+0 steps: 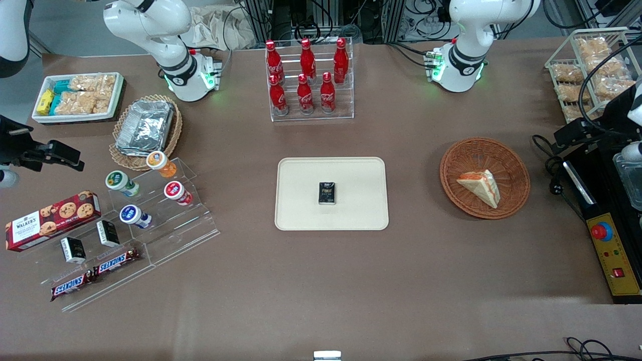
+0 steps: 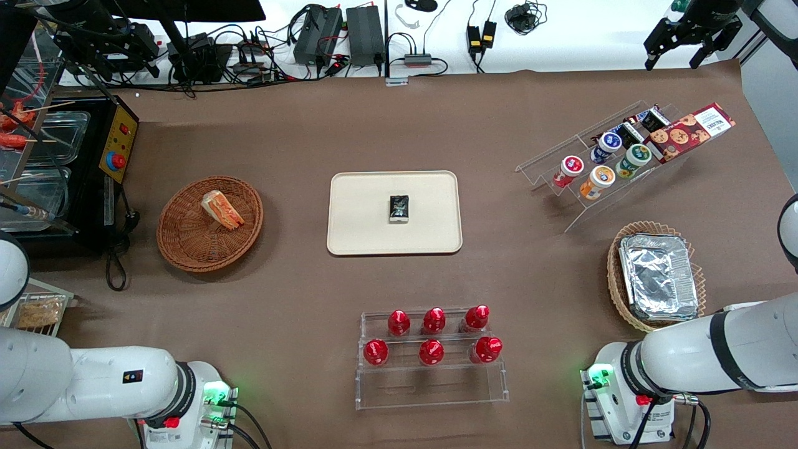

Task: Place sandwich from basket to tray
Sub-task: 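Move the left gripper over the wicker basket above the sandwich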

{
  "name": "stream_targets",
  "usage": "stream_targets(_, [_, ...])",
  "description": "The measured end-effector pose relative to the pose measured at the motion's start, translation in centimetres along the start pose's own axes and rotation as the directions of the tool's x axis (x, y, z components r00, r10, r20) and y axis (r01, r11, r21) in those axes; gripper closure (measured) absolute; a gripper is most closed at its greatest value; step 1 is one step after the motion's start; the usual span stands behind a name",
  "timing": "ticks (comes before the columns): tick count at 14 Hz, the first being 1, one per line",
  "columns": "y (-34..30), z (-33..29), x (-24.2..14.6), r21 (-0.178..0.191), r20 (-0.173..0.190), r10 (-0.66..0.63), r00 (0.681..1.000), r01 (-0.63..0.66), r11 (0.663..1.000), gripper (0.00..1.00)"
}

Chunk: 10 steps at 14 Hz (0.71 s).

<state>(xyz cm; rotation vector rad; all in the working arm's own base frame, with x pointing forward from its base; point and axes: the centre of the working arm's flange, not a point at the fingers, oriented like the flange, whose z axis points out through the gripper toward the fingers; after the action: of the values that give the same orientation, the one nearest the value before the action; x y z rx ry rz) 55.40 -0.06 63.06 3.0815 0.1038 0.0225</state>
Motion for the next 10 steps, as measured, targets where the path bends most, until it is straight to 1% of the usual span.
stream_targets(3, [0.0,0.0,0.0,0.000,0.002,0.000,1.000,0.000,1.000,0.00])
stream_targets(5, [0.0,0.2,-0.2,0.001,0.017,-0.020,1.000,0.020,1.000,0.00])
stream_targets(7, [0.0,0.5,-0.2,0.005,0.032,-0.113,0.993,0.113,0.994,0.00])
stream_targets(10, [-0.2,1.9,-0.2,0.021,0.061,-0.277,0.959,0.276,0.961,0.00])
